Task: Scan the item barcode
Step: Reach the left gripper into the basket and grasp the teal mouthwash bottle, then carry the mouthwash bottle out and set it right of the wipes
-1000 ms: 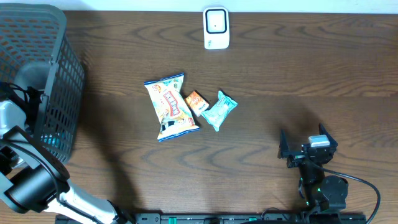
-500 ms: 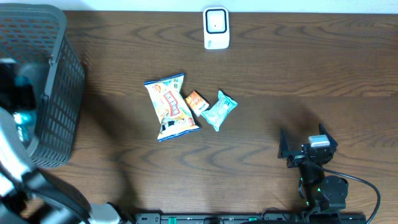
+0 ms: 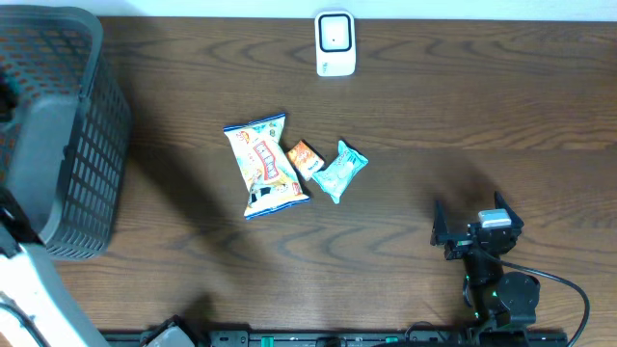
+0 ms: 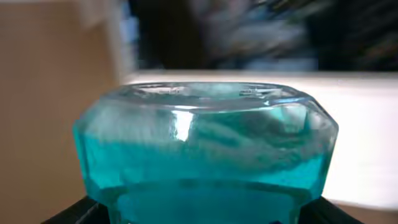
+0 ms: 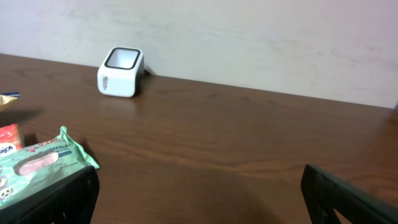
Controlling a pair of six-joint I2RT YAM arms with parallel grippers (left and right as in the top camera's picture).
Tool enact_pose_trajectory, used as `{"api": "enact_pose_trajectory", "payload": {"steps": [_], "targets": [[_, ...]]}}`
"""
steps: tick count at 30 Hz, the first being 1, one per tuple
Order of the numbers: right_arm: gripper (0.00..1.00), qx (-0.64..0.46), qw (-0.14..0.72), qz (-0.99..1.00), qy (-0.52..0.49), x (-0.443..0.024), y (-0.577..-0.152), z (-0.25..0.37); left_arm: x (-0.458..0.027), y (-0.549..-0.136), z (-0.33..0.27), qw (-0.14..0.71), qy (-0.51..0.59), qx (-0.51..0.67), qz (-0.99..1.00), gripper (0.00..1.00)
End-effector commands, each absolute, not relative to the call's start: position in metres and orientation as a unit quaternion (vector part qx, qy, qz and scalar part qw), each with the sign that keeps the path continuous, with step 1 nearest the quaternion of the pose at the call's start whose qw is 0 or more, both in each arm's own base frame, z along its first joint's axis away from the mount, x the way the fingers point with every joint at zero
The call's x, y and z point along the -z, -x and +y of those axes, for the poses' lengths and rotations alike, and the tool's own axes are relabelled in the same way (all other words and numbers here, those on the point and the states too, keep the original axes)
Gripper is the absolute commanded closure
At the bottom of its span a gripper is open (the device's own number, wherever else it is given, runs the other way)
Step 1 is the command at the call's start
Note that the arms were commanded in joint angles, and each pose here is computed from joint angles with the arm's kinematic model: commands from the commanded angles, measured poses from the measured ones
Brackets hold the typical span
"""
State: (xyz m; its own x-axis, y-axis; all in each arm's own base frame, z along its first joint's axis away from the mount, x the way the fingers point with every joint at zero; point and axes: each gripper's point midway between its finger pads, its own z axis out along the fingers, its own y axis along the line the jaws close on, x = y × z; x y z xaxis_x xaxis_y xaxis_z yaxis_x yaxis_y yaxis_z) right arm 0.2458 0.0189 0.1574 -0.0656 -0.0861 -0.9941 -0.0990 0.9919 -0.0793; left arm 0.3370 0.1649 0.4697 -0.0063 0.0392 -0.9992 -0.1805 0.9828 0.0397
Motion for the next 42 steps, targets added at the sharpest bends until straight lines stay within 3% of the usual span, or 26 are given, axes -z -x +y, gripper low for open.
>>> {"api": "enact_pose_trajectory", "payload": {"steps": [1, 13, 19, 28, 36, 39, 40, 42], "targets": [[0.01, -0.009, 0.68, 0.731, 0.06, -0.157, -0.246, 0.019, -0.493, -0.336, 0.072, 0.717, -0.043, 0.105, 0.688, 0.4], [0.01, -0.009, 0.68, 0.731, 0.06, -0.157, -0.246, 0.019, -0.39, -0.354, -0.164, 0.502, -0.245, 0.375, 0.74, 0.4], [0.01, -0.009, 0.68, 0.731, 0.06, -0.157, -0.246, 0.019, -0.284, -0.383, -0.25, 0.402, -0.276, 0.338, 0.805, 0.4], [0.01, -0.009, 0.68, 0.731, 0.06, -0.157, -0.246, 0.019, -0.136, -0.378, -0.345, 0.28, -0.339, 0.332, 0.834, 0.4], [0.01, -0.009, 0.68, 0.731, 0.06, -0.157, -0.246, 0.019, -0.098, -0.371, -0.386, 0.28, -0.37, 0.339, 0.818, 0.39], [0.01, -0.009, 0.68, 0.731, 0.06, -0.157, -0.246, 0.019, -0.099, -0.374, -0.385, 0.288, -0.367, 0.326, 0.823, 0.2], [0.01, -0.009, 0.68, 0.731, 0.06, -0.157, -0.246, 0.019, -0.101, -0.375, -0.384, 0.29, -0.366, 0.326, 0.822, 0.08], [0.01, -0.009, 0.68, 0.731, 0.059, -0.157, -0.246, 0.019, -0.107, -0.377, -0.382, 0.295, -0.363, 0.327, 0.821, 0.02]]}}
